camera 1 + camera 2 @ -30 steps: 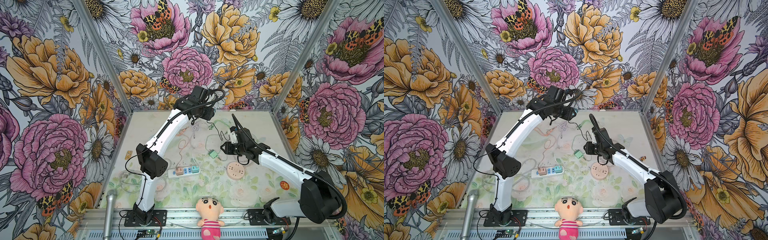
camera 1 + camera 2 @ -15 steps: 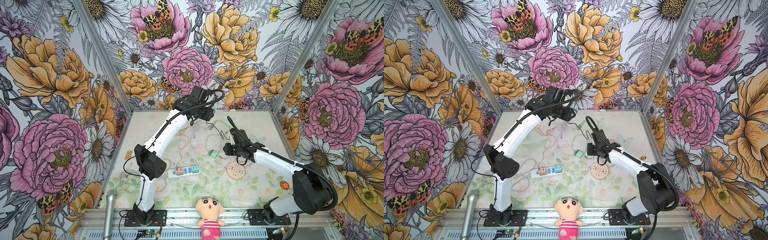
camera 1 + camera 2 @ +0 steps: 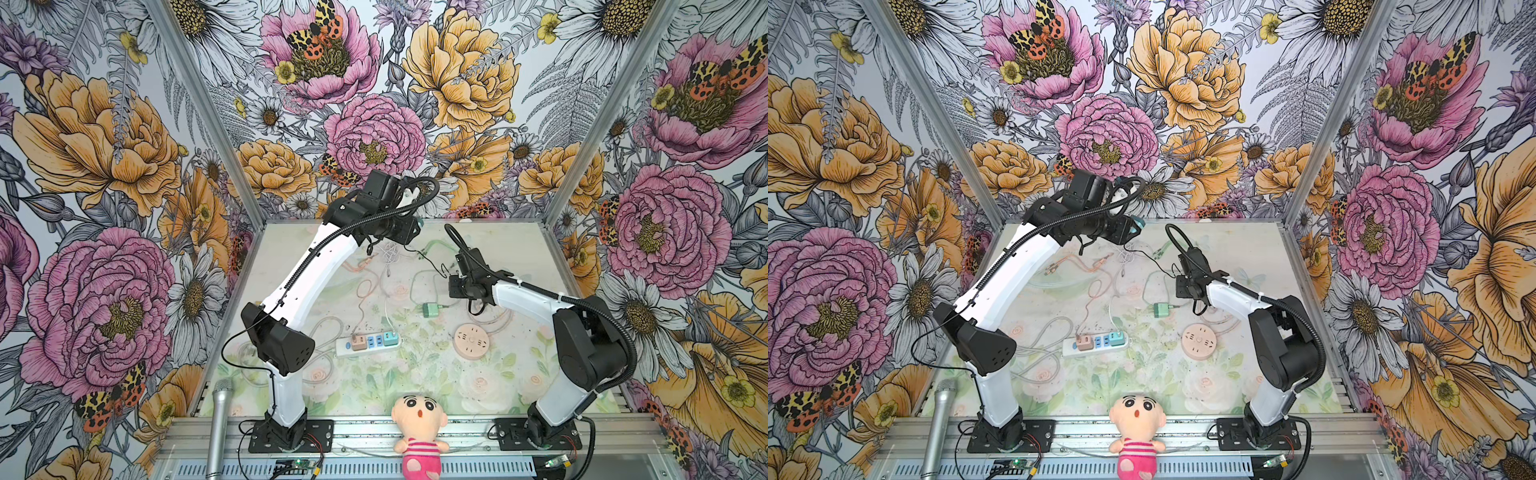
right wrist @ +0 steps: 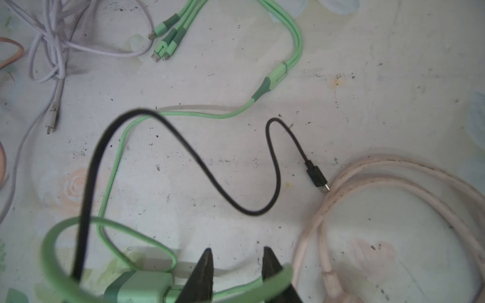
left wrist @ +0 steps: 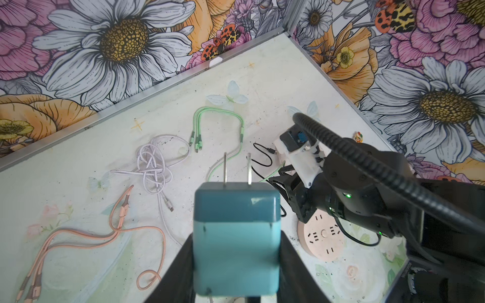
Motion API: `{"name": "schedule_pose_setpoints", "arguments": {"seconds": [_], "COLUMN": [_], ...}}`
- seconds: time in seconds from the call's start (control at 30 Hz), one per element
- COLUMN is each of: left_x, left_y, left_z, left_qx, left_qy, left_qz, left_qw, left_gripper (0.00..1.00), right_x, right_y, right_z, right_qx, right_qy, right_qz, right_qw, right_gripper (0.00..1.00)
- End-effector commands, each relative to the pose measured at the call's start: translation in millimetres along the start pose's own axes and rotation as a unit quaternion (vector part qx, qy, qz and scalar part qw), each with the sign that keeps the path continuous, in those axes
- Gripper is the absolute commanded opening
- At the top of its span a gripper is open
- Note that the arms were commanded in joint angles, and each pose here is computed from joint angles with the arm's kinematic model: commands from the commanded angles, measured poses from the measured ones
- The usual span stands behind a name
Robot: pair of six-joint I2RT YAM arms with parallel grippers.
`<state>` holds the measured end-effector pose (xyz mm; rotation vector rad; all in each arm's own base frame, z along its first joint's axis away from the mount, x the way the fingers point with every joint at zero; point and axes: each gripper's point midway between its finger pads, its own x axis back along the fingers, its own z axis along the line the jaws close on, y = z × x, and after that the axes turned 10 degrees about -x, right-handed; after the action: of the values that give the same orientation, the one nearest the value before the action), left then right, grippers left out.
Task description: Insert the plug
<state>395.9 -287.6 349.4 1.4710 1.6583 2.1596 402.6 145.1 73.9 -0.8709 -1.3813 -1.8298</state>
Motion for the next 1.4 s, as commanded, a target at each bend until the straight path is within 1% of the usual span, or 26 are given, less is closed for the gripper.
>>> {"name": "schedule_pose_setpoints", "arguments": {"seconds": [0.0, 0.2, 0.37, 0.5, 0.63, 0.8, 0.93, 1.07, 1.23, 1.3, 1.37], "left_x": [41.7, 76.0, 103.3, 106.0, 95.8, 85.5, 78.9, 72.7, 42.8, 24.7, 5.7], "left_y": [17.0, 24.5, 37.6, 37.0, 32.1, 35.9, 41.9, 40.1, 12.3, -1.2, -12.9], "left_z": [5.7, 20.0, 20.5, 16.2, 13.0, 4.1, -10.7, -28.6, -56.2, -66.4, -75.3], "left_qx": [-0.007, 0.003, 0.007, 0.006, 0.011, 0.013, 0.004, 0.007, 0.001, 0.009, 0.030], "left_qy": [-0.001, 0.014, 0.000, -0.010, -0.019, -0.038, -0.057, -0.080, -0.106, -0.121, -0.139], "left_qz": [-0.048, -0.080, -0.120, -0.122, -0.112, -0.120, -0.122, -0.114, -0.067, -0.048, -0.035], "left_qw": [0.999, 0.997, 0.993, 0.992, 0.993, 0.992, 0.991, 0.990, 0.992, 0.991, 0.989], "left_gripper": [0.22, 0.22, 0.21, 0.22, 0.22, 0.22, 0.22, 0.23, 0.23, 0.23, 0.23], "right_x": [-6.2, -15.4, -23.1, -19.3, 0.4, 40.8, 72.5, 102.2, 134.2, 144.6, 152.6], "right_y": [17.0, 18.3, 17.6, 19.5, 27.1, 36.7, 41.1, 41.7, 38.3, 35.3, 31.6], "right_z": [-7.2, -15.8, -14.3, -7.8, 0.0, 10.2, 15.1, 14.0, -0.4, -3.2, -5.3], "right_qx": [-0.008, -0.021, -0.024, -0.029, -0.026, -0.019, -0.027, -0.034, -0.051, -0.050, -0.046], "right_qy": [-0.008, -0.009, -0.007, 0.011, 0.035, 0.076, 0.108, 0.135, 0.148, 0.155, 0.158], "right_qz": [-0.020, -0.014, -0.008, -0.008, -0.023, -0.053, -0.077, -0.096, -0.125, -0.131, -0.133], "right_qw": [1.000, 1.000, 1.000, 0.999, 0.999, 0.995, 0.991, 0.986, 0.980, 0.978, 0.977], "right_gripper": [0.33, 0.32, 0.32, 0.32, 0.32, 0.35, 0.38, 0.40, 0.42, 0.43, 0.43]}}
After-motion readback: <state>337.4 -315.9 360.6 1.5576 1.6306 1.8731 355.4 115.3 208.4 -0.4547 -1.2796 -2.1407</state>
